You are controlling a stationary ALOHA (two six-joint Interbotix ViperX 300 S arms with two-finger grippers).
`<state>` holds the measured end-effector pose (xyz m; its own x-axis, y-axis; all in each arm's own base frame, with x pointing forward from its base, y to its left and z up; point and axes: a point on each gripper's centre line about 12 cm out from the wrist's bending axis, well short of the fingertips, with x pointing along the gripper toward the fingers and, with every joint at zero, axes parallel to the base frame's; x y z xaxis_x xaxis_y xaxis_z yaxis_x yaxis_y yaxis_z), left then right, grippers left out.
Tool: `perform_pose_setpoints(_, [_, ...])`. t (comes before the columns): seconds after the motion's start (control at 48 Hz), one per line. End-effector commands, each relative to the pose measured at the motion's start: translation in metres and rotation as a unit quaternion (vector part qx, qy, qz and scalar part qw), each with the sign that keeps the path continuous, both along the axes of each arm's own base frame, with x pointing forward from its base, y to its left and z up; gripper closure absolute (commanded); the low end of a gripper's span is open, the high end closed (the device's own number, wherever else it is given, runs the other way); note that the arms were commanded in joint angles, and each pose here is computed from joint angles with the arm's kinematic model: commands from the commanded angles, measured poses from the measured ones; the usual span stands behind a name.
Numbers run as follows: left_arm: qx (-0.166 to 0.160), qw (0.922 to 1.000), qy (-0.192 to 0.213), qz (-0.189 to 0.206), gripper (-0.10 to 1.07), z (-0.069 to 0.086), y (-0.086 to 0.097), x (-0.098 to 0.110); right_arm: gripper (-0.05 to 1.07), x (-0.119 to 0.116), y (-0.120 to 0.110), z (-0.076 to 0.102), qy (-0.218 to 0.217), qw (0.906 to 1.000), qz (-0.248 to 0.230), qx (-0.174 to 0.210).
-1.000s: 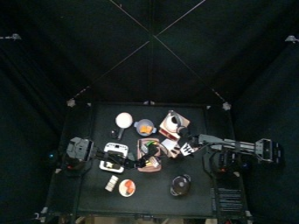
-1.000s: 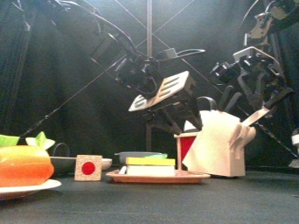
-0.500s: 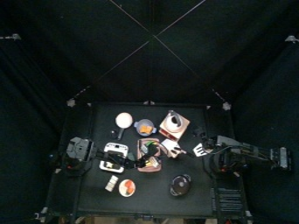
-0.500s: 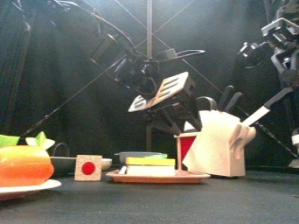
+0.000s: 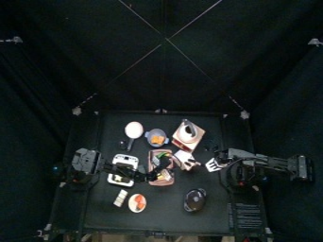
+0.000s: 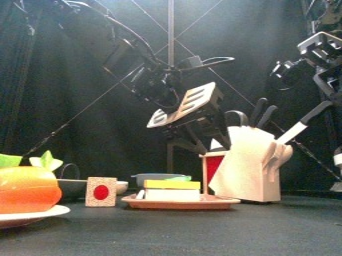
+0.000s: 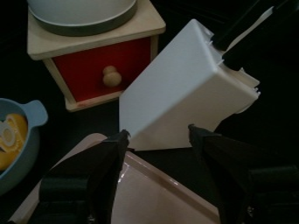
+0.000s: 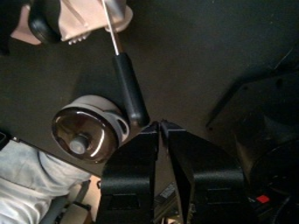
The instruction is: Push knife holder up
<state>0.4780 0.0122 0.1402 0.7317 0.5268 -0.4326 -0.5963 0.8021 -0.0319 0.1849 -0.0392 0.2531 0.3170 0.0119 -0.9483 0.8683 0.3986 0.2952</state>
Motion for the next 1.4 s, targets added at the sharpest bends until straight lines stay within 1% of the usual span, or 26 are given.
perform_pose_setpoints(0.0, [0.001, 0.9997, -0.026, 0.003, 0.05, 0.022, 0.002, 0.002, 0.49, 0.006, -0.006, 0.01, -0.029, 0.9995, -0.01, -0.011])
perform_pose_setpoints(0.125, [0.001, 0.9996, -0.028, 0.004, 0.05, 0.025, 0.003, 0.001, 0.49, 0.006, -0.01, 0.01, -0.039, 0.999, -0.014, -0.019])
perform_pose_setpoints(0.208, [0.002, 0.9995, -0.031, 0.004, 0.05, 0.028, 0.002, 0.0, 0.49, 0.012, -0.014, 0.011, -0.061, 0.9975, -0.008, -0.034])
perform_pose_setpoints(0.271, [0.004, 0.9995, -0.031, 0.004, 0.05, 0.03, 0.003, -0.004, 0.49, 0.017, -0.016, 0.005, -0.077, 0.9962, -0.011, -0.04])
perform_pose_setpoints(0.292, [0.006, 0.9995, -0.031, 0.004, 0.05, 0.031, 0.004, -0.006, 0.49, 0.019, -0.016, -0.001, -0.078, 0.9961, -0.012, -0.039])
perform_pose_setpoints(0.333, [0.009, 0.9995, -0.031, 0.004, 0.05, 0.034, 0.003, -0.012, 0.49, 0.02, -0.017, -0.005, -0.073, 0.9965, -0.012, -0.039])
perform_pose_setpoints(0.375, [0.012, 0.9994, -0.032, 0.002, 0.05, 0.037, 0.003, -0.016, 0.49, 0.018, -0.016, -0.002, -0.071, 0.9966, -0.009, -0.042])
perform_pose_setpoints(0.417, [0.018, 0.9992, -0.036, -0.003, 0.05, 0.044, 0.003, -0.022, 0.49, 0.016, -0.019, 0.009, -0.079, 0.9948, -0.005, -0.064])
perform_pose_setpoints(0.458, [0.024, 0.9988, -0.041, -0.008, 0.05, 0.051, 0.003, -0.027, 0.49, 0.011, -0.021, 0.021, -0.098, 0.9915, -0.004, -0.085])
perform_pose_setpoints(0.5, [0.031, 0.9984, -0.044, -0.015, 0.05, 0.055, 0.002, -0.031, 0.49, 0.005, -0.023, 0.032, -0.121, 0.9865, -0.004, -0.111])
perform_pose_setpoints(0.521, [0.034, 0.9982, -0.044, -0.022, 0.05, 0.056, -0.003, -0.034, 0.49, 0.003, -0.024, 0.035, -0.132, 0.9838, -0.003, -0.122])
perform_pose_setpoints(0.562, [0.039, 0.9976, -0.046, -0.035, 0.05, 0.06, -0.011, -0.04, 0.49, -0.001, -0.026, 0.037, -0.153, 0.977, -0.004, -0.148])
perform_pose_setpoints(0.625, [0.045, 0.9965, -0.05, -0.049, 0.05, 0.065, -0.02, -0.047, 0.49, 0.002, -0.029, 0.032, -0.205, 0.9615, 0.005, -0.183])
perform_pose_setpoints(0.667, [0.049, 0.9957, -0.051, -0.06, 0.05, 0.067, -0.028, -0.05, 0.49, 0.008, -0.03, 0.025, -0.245, 0.9482, 0.013, -0.202])
perform_pose_setpoints(0.75, [0.049, 0.9945, -0.051, -0.077, 0.05, 0.067, -0.043, -0.058, 0.49, 0.017, -0.026, 0.016, -0.3, 0.9262, 0.039, -0.224])
perform_pose_setpoints(0.812, [0.052, 0.9943, -0.045, -0.081, 0.05, 0.063, -0.047, -0.061, 0.49, 0.022, -0.019, 0.013, -0.326, 0.9118, 0.067, -0.24])
perform_pose_setpoints(0.833, [0.052, 0.9944, -0.045, -0.081, 0.05, 0.063, -0.047, -0.061, 0.49, 0.024, -0.016, 0.014, -0.339, 0.9038, 0.082, -0.249])
perform_pose_setpoints(0.875, [0.049, 0.9948, -0.043, -0.078, 0.05, 0.061, -0.046, -0.063, 0.49, 0.028, -0.007, 0.015, -0.358, 0.8921, 0.109, -0.253])
perform_pose_setpoints(0.958, [0.043, 0.9958, -0.041, -0.07, 0.05, 0.061, -0.044, -0.065, 0.49, 0.037, 0.017, 0.014, -0.406, 0.8594, 0.176, -0.256])
perform_pose_setpoints(0.979, [0.039, 0.9962, -0.039, -0.067, 0.05, 0.059, -0.043, -0.065, 0.49, 0.04, 0.022, 0.013, -0.42, 0.8501, 0.189, -0.255])
perform_pose_setpoints(1.021, [0.032, 0.9968, -0.038, -0.062, 0.05, 0.058, -0.043, -0.066, 0.49, 0.047, 0.035, 0.01, -0.456, 0.8248, 0.221, -0.251])
perform_pose_setpoints(1.062, [0.027, 0.9973, -0.036, -0.058, 0.05, 0.057, -0.042, -0.067, 0.5, 0.053, 0.04, 0.015, -0.477, 0.8088, 0.233, -0.253])
perform_pose_setpoints(1.083, [0.026, 0.9974, -0.036, -0.057, 0.05, 0.057, -0.042, -0.067, 0.5, 0.055, 0.04, 0.016, -0.478, 0.807, 0.236, -0.254])
perform_pose_setpoints(1.208, [0.025, 0.9975, -0.035, -0.055, 0.05, 0.057, -0.042, -0.068, 0.49, 0.059, 0.038, 0.013, -0.462, 0.8155, 0.238, -0.255])
perform_pose_setpoints(1.292, [0.026, 0.9975, -0.034, -0.056, 0.05, 0.056, -0.042, -0.068, 0.5, 0.06, 0.038, 0.011, -0.459, 0.8162, 0.24, -0.257])
perform_pose_setpoints(1.375, [0.024, 0.9978, -0.03, -0.054, 0.05, 0.053, -0.042, -0.071, 0.5, 0.062, 0.038, 0.006, -0.452, 0.8204, 0.242, -0.253])
